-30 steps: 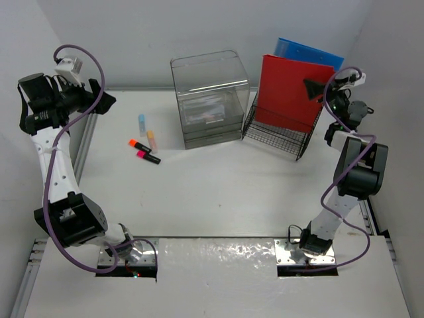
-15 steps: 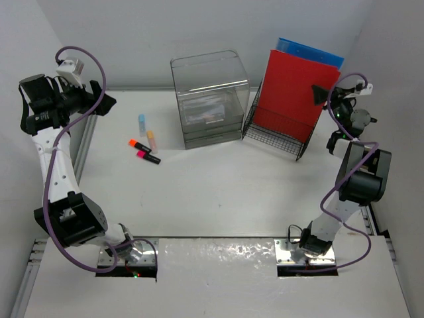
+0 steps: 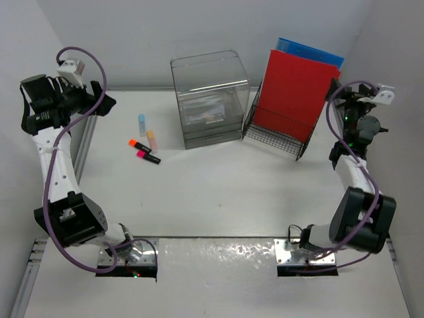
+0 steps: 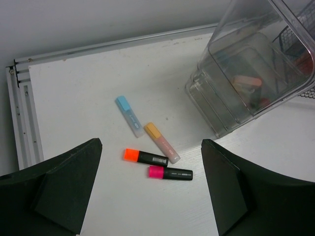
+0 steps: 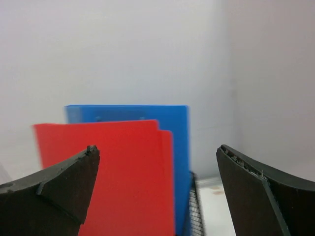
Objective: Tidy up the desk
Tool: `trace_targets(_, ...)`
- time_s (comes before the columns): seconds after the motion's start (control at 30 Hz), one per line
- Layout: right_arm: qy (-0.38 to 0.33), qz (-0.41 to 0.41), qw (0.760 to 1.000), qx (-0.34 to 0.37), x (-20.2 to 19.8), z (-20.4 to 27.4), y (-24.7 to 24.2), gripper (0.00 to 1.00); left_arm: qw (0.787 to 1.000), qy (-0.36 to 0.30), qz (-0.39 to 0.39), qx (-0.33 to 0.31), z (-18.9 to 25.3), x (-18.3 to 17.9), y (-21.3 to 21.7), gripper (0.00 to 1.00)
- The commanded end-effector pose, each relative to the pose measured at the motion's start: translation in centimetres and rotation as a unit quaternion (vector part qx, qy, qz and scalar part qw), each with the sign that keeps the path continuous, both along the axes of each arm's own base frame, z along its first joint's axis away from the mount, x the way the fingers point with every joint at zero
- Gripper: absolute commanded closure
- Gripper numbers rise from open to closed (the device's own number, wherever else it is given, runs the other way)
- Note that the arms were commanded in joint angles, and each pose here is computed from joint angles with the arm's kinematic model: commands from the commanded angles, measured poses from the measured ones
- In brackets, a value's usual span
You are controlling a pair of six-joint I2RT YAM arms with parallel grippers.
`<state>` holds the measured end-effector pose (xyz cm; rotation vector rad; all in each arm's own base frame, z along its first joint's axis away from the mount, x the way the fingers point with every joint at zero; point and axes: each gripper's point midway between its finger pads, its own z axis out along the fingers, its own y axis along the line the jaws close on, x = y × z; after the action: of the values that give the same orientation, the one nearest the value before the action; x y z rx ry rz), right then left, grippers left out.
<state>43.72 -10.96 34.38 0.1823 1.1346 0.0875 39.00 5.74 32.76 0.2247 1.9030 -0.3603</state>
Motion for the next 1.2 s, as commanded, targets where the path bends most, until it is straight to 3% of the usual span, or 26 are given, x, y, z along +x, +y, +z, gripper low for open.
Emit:
trace_targets(0.0,0.101,-0.104,0.989,-0.027,-0.2,-2.2,-0.7,0.01,1.000,-0.021,0.001,0.021,1.2,0.3,-0.4,0.20)
trace_targets(0.17,0.157,-0.086,0.976,-0.121,-1.0,-2.0,4.8,0.01,0.998,-0.010,0.006,0.059,0.6,1.1,-1.8,0.20)
trace_targets(0.27,0.176,-0.007,0.970,-0.166,-1.5,-2.4,9.6,0.01,0.998,-0.002,-0.003,0.065,-0.1,1.3,-2.6,0.20)
trace_targets(0.3,0.171,0.044,0.966,-0.191,-1.8,-2.7,13.2,0.01,0.998,0.000,-0.005,0.066,-0.3,1.4,-2.7,0.20)
trace_targets(0.4,0.157,0.192,0.933,-0.262,-3.7,-5.6,21.1,0.01,0.997,0.014,-0.010,0.070,-1.5,1.7,-2.9,0.20)
trace_targets(0.5,0.157,0.288,0.882,-0.340,-5.7,-9.4,27.4,0.01,0.997,0.036,-0.014,0.068,-3.4,1.9,-2.9,0.20)
trace_targets(0.57,0.169,0.332,0.879,-0.299,-5.9,-10.7,30.2,0.02,0.997,0.048,-0.013,0.065,-4.6,2.1,-2.8,0.21)
trace_targets(0.6,0.171,0.353,0.896,-0.207,-5.8,-9.7,31.2,0.12,0.997,0.053,-0.009,0.062,-5.3,2.4,-2.7,0.21)
trace_targets(0.67,0.202,0.379,0.897,-0.108,-5.0,-11.2,32.6,0.34,0.996,0.066,-0.009,0.057,-6.6,2.4,-2.7,0.22)
trace_targets(0.7,0.210,0.386,0.897,-0.055,-4.5,-11.3,33.1,0.51,0.996,0.063,-0.009,0.057,-6.7,2.5,-2.7,0.23)
trace_targets(0.73,0.220,0.399,0.889,0.041,-4.3,-10.8,33.8,0.77,0.996,0.071,-0.010,0.054,-7.5,2.4,-2.7,0.23)
trace_targets(0.77,0.235,0.393,0.885,0.082,-3.6,-11.5,33.9,0.84,0.996,0.072,-0.010,0.054,-7.8,2.3,-2.7,0.23)
trace_targets(0.8,0.263,0.394,0.873,0.115,-2.8,-13.4,34.5,0.85,0.996,0.068,-0.011,0.054,-7.8,2.4,-2.8,0.23)
trace_targets(0.9,0.270,0.397,0.854,0.201,-1.8,-14.5,35.5,0.68,0.996,0.071,-0.015,0.057,-8.9,2.2,-2.8,0.23)
trace_targets(0.97,0.271,0.400,0.849,0.212,-2.0,-15.1,36.5,0.60,0.995,0.078,-0.014,0.059,-9.9,2.0,-2.7,0.23)
trace_targets(1.17,0.297,0.368,0.848,0.240,-0.8,-17.4,37.3,0.56,0.994,0.089,-0.004,0.068,-11.4,2.3,-2.1,0.24)
